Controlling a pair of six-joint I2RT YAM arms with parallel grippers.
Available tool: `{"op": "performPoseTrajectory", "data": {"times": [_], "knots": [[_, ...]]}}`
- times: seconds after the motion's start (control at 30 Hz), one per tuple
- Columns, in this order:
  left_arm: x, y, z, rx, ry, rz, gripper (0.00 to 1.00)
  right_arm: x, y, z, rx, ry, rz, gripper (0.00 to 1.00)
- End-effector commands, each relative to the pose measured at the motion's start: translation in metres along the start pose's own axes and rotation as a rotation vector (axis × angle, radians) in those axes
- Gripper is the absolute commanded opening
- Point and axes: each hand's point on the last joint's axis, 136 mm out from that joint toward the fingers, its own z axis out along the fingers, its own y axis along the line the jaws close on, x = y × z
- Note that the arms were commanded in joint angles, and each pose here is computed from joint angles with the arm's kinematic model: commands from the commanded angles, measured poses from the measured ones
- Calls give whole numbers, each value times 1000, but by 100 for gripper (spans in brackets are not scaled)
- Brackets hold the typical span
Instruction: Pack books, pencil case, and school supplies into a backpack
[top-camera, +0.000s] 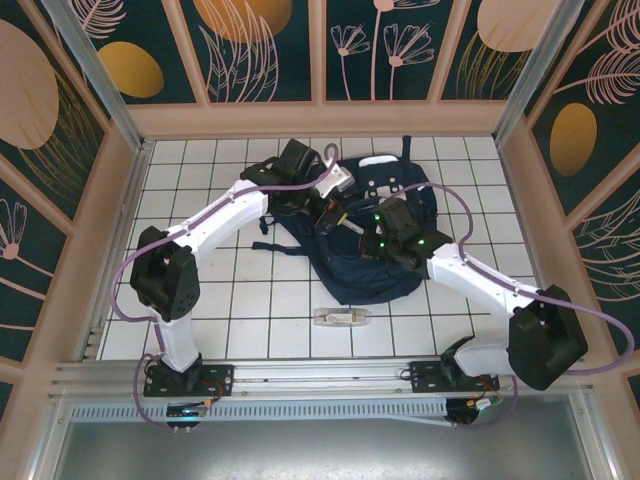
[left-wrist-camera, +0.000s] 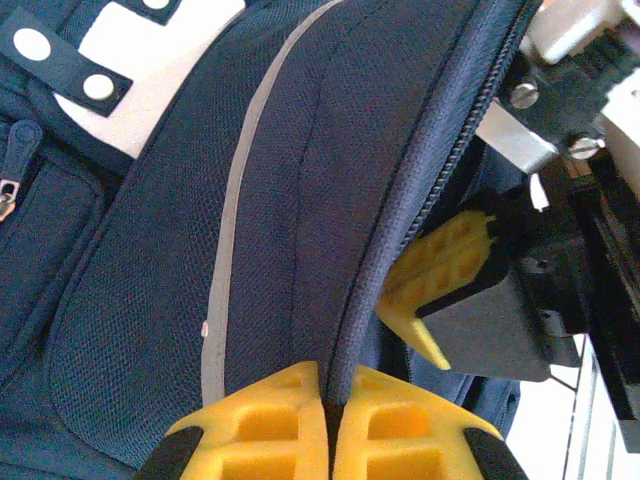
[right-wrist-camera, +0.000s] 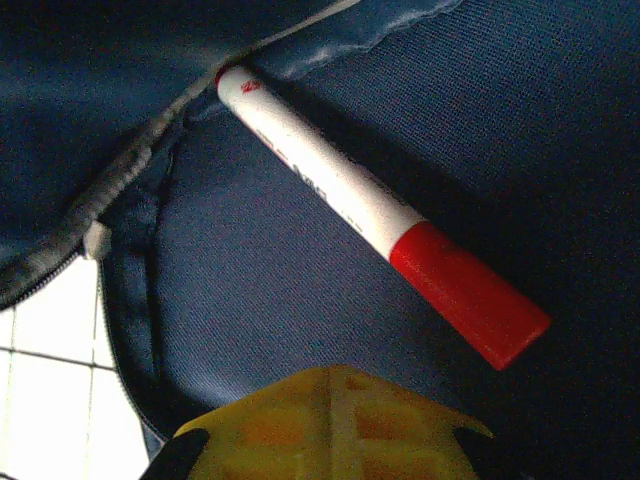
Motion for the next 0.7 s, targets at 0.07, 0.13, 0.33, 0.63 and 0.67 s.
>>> {"op": "performPoseTrajectory", "data": {"times": [0.07,0.13,0.33,0.63,0.67], "knots": [[-8,-11,-13,50,-16,-17,0,-33,-20,25,137,-151,87,0],[-8,-12,-15,52,-11,-14,0,-43,-40,33,273,-192,62,0],[-6,-14,-19,50,10,8,0,-99,-59,21,512,-416,-31,0],[-5,-11,-18,44,21,14,0,-128,-22,9,200,-490,32,24],[-4,-9,-16,41,23,12,0,-120,-17,6,144,-462,50,26]]}}
